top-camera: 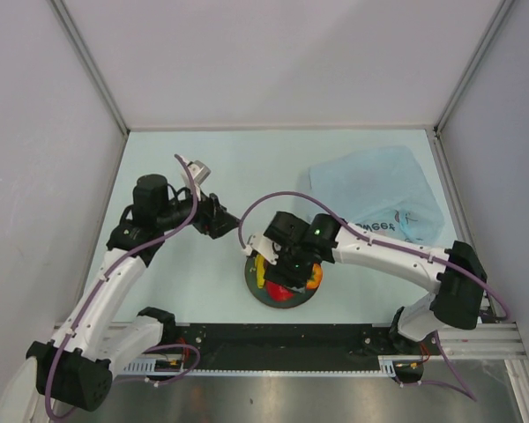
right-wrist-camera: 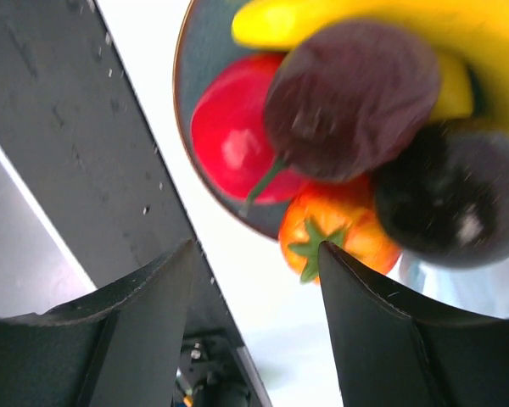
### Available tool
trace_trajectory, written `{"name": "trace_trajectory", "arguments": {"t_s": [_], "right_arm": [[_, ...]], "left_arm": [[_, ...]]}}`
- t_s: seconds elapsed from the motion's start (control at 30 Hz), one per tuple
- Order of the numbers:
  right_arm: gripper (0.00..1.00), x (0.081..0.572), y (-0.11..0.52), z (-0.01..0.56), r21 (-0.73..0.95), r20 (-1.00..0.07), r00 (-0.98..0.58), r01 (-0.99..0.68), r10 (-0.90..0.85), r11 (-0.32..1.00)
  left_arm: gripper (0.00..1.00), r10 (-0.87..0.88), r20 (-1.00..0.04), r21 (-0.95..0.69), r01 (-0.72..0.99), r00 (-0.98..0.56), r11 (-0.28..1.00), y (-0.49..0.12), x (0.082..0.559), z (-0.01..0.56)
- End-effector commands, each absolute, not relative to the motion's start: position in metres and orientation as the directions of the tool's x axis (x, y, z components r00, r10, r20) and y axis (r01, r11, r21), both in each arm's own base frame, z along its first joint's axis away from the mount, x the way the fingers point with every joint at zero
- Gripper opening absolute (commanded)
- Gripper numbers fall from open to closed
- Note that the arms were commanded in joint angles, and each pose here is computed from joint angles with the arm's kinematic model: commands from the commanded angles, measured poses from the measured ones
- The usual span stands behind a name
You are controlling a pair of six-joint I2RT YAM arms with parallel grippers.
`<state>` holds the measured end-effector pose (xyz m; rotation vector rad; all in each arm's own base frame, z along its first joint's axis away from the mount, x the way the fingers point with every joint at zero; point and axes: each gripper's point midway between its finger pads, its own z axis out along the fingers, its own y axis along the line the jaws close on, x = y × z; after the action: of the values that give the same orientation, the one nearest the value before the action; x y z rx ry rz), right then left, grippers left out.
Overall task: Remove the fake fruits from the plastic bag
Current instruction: Place the fake fruit on the plate.
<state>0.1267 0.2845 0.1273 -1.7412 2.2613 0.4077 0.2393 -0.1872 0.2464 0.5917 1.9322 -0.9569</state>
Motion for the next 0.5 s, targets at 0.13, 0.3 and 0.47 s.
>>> {"name": "trace_trajectory", "arguments": {"t_s": [0.13, 0.3, 0.47], "right_arm": [[0.65, 0.129, 0.230, 0.145, 0.096, -0.336, -0.326, -0.945, -0.884, 0.312], [0.62, 0.156, 0.191, 0.161, 0.248, -0.375, -0.514, -0.857, -0.771, 0.451], [0.61, 0.216, 0.160, 0.152, 0.256, -0.432, -0.618, -0.783, -0.657, 0.568]], "left_arm": [[0.77, 0.068, -0.872, -0.346, 0.709, -0.484, 0.614, -0.183, 0.249, 0.237], [0.76, 0.123, -0.852, -0.309, 0.678, -0.509, 0.666, -0.173, 0.259, 0.224], [0.75, 0.172, -0.846, -0.271, 0.686, -0.505, 0.676, -0.169, 0.271, 0.225]]}}
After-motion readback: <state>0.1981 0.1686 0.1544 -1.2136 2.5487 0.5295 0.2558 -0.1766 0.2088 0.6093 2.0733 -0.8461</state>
